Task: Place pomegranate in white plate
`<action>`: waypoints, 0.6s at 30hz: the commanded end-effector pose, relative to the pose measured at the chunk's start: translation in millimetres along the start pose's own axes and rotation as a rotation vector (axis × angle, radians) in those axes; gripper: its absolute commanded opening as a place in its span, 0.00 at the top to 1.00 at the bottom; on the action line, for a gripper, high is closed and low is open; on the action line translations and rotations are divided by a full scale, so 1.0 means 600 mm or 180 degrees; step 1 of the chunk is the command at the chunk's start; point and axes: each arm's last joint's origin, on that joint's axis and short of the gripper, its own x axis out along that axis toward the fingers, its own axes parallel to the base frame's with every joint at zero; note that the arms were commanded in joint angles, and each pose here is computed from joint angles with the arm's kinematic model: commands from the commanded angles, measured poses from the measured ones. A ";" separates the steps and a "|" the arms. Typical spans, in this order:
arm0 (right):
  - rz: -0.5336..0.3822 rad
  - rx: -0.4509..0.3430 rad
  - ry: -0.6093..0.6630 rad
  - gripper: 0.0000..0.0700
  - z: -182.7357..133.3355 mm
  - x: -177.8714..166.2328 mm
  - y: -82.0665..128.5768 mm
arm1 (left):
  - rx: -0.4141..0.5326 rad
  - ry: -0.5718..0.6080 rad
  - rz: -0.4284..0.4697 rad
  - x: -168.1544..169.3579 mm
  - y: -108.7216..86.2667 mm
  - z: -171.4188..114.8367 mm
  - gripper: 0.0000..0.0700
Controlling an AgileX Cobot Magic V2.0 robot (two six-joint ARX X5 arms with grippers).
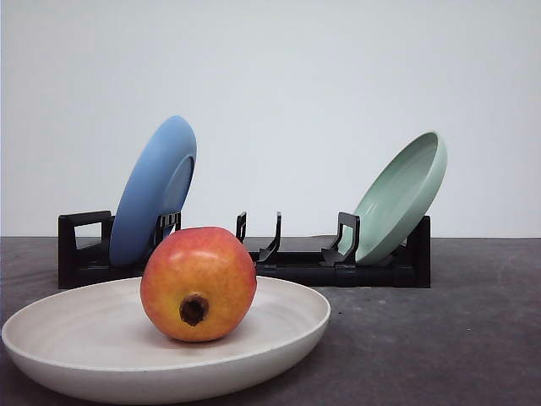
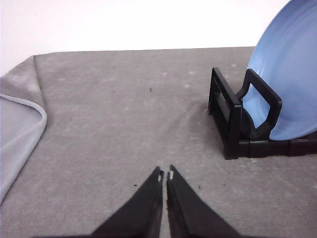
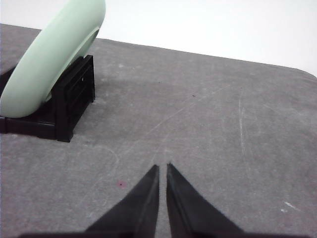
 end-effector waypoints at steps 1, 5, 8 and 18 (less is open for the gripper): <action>-0.0001 0.0020 0.0038 0.96 -0.004 0.001 0.000 | 0.0003 0.0038 0.0001 0.002 -0.001 -0.006 1.00; -0.0001 0.0020 0.0038 0.96 -0.004 0.001 0.000 | 0.0002 0.0038 0.0001 0.002 -0.001 -0.006 1.00; -0.0001 0.0020 0.0038 0.96 -0.004 0.001 0.000 | 0.0002 0.0038 0.0001 0.002 -0.001 -0.006 1.00; -0.0001 0.0020 0.0038 0.96 -0.004 0.001 0.000 | 0.0003 0.0039 0.0001 0.002 -0.001 -0.006 1.00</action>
